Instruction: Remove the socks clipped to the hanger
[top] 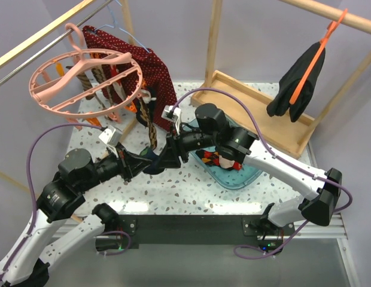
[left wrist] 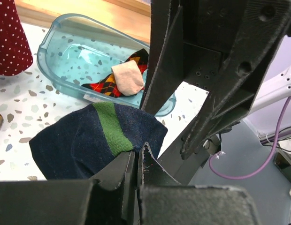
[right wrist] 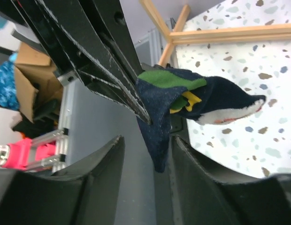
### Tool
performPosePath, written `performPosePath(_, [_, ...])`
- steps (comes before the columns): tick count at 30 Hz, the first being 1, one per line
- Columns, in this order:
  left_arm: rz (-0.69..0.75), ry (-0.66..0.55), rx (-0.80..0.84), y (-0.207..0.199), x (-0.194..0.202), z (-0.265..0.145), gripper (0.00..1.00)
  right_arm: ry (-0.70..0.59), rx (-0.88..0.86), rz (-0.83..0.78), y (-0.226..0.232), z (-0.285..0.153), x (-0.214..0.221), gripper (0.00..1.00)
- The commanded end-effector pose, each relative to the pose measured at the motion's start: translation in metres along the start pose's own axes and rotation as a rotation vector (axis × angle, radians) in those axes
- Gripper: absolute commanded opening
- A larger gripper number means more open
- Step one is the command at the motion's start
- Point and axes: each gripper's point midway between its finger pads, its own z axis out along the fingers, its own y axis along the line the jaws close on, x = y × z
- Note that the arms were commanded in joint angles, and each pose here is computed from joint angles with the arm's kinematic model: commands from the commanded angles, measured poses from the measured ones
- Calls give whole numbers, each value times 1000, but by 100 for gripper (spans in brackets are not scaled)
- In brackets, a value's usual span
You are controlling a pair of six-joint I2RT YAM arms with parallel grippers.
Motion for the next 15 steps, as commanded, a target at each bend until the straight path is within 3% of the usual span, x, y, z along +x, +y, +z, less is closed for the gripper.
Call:
performPosePath(1, [21,-65,62,-15,-18,-3,0,-39,-81,-17,18,7,-12,44])
performPosePath(5, [21,-67,67,-15,-18,-3,0,-37,-60,-5,13,11,-8,16])
performPosePath(6, [21,-69,67,-16,-19,-3,0,-42,-41,-5,11,10,-8,3])
performPosePath(9, [22,-75,55,-14,-20,-4,26,-65,138,7,-18,3,-7,0])
performPosePath(10, [22,-77,51,-13,-20,-4,41,-87,190,-4,-22,-6,-11,0])
performPosePath(13, [21,-102,26,-9,-24,-7,55,-141,400,7,-55,-33,-17,0])
performPosePath(15, [21,-119,2,-6,-27,-9,59,-169,524,34,-79,-56,-20,0])
